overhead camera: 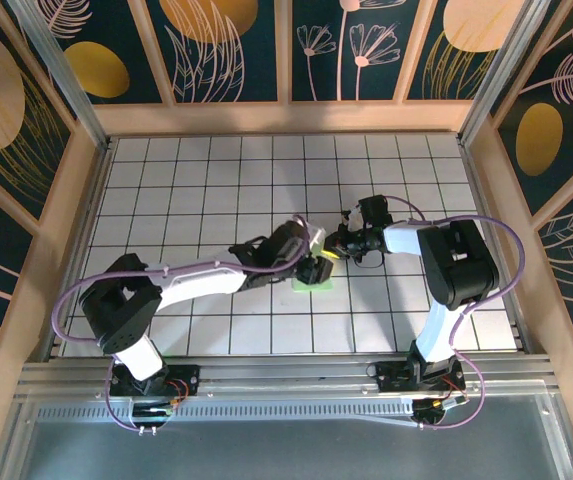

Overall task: Fold a paper plane with a square sheet of paper (fold left side to right side)
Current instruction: Fold the triangle a second time at the center of the table.

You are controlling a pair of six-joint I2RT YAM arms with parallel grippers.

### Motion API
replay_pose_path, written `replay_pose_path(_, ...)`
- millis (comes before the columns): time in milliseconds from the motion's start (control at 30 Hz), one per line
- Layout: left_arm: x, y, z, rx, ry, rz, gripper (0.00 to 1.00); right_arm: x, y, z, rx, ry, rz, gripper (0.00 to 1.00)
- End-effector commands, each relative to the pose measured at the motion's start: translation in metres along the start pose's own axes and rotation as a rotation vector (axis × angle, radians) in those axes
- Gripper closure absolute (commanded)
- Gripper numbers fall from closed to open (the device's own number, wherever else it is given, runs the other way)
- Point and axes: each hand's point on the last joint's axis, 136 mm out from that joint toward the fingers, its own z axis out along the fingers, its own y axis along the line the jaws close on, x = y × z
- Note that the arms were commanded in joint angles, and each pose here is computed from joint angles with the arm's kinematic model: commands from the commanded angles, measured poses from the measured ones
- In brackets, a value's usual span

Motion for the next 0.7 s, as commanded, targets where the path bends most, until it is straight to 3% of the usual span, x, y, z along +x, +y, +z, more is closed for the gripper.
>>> replay_pose_path(0, 0.007, 0.002, 0.004, -0.079, 0.021, 0.104, 0.34, -0.005, 0.009, -0.009, -0.012, -0.013, 0.009, 1.0)
replay_pose_path(300, 0.031, 0.002, 0.039, -0.222, 0.134, 0.286, 0.27, -0.006, 0.008, -0.008, -0.011, -0.01, 0.009, 1.0)
replay_pose_path(667, 0.037, 0.015, 0.061, -0.292, 0.174, 0.343, 0.29, -0.005, 0.006, -0.007, -0.007, -0.008, 0.013, 1.0)
